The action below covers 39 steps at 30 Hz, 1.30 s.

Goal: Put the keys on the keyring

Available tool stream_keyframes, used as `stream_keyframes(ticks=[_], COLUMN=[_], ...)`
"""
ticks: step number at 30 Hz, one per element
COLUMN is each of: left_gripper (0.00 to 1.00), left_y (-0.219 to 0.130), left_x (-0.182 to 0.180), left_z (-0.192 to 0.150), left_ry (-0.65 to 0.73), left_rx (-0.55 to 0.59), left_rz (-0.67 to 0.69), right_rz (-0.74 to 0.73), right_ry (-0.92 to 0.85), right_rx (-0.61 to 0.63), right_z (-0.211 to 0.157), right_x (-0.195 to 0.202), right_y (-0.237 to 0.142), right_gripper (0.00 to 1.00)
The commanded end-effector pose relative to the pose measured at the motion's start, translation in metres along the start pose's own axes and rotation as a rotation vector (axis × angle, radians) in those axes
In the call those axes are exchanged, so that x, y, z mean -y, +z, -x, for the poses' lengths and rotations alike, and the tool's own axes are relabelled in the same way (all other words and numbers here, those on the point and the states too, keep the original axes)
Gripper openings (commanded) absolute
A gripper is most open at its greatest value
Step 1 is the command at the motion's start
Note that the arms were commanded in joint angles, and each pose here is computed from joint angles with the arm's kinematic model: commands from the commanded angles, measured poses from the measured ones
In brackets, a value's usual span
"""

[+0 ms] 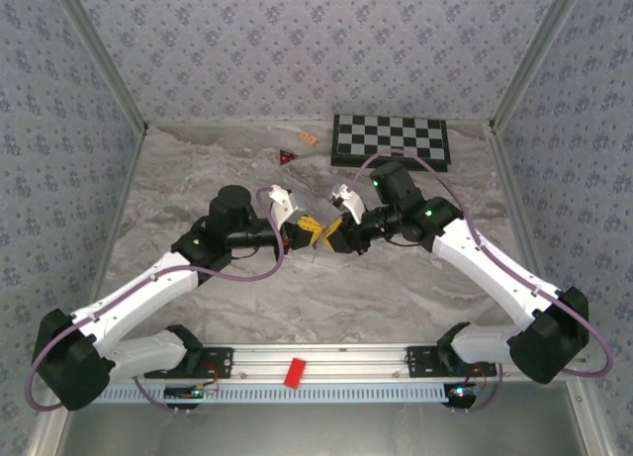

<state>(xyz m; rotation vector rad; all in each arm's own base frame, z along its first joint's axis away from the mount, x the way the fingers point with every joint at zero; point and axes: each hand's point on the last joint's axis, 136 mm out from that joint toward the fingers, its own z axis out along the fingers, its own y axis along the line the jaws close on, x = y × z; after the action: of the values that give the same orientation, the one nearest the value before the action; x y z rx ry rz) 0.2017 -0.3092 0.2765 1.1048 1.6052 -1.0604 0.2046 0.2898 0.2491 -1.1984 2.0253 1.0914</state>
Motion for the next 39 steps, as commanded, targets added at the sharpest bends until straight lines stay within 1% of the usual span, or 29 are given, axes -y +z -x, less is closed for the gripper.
stream_keyframes(ticks=[1, 6, 12, 28, 31, 34, 35, 36, 39], left_gripper=[0.00, 0.00, 0.00, 0.00, 0.00, 0.00, 0.00, 0.00, 0.00], left_y=[-0.005, -0.003, -0.002, -0.002, -0.002, -0.003, -0.004, -0.005, -0.007], left_x=[0.008, 0.006, 0.006, 0.011, 0.012, 0.012, 0.013, 0.013, 0.013], left_z=[0.018, 0.016, 0.016, 0.019, 0.019, 0.021, 0.022, 0.022, 0.025], left_ry=[0.044, 0.035, 0.028, 0.023, 0.019, 0.020, 0.021, 0.021, 0.025], left_rx=[0.057, 0.042, 0.043, 0.058, 0.059, 0.066, 0.070, 0.073, 0.086], left_rz=[-0.029, -0.025, -0.035, -0.061, -0.064, -0.064, -0.066, -0.065, -0.059], right_rz=[0.000, -0.028, -0.037, 0.011, 0.021, 0.029, 0.033, 0.037, 0.048], right_ry=[-0.050, -0.077, -0.110, -0.103, -0.105, -0.103, -0.101, -0.100, -0.097], right_rx=[0.057, 0.077, 0.141, 0.136, 0.138, 0.131, 0.127, 0.123, 0.118], right_z=[0.013, 0.015, 0.021, 0.025, 0.026, 0.024, 0.023, 0.022, 0.020], right_x=[-0.008, -0.009, -0.012, -0.014, -0.015, -0.016, -0.016, -0.017, -0.018], right_y=[-0.008, -0.018, -0.023, -0.012, -0.010, -0.007, -0.006, -0.005, -0.004], right_gripper=[0.20, 0.20, 0.20, 0.19, 0.16, 0.10, 0.06, 0.00, 0.00])
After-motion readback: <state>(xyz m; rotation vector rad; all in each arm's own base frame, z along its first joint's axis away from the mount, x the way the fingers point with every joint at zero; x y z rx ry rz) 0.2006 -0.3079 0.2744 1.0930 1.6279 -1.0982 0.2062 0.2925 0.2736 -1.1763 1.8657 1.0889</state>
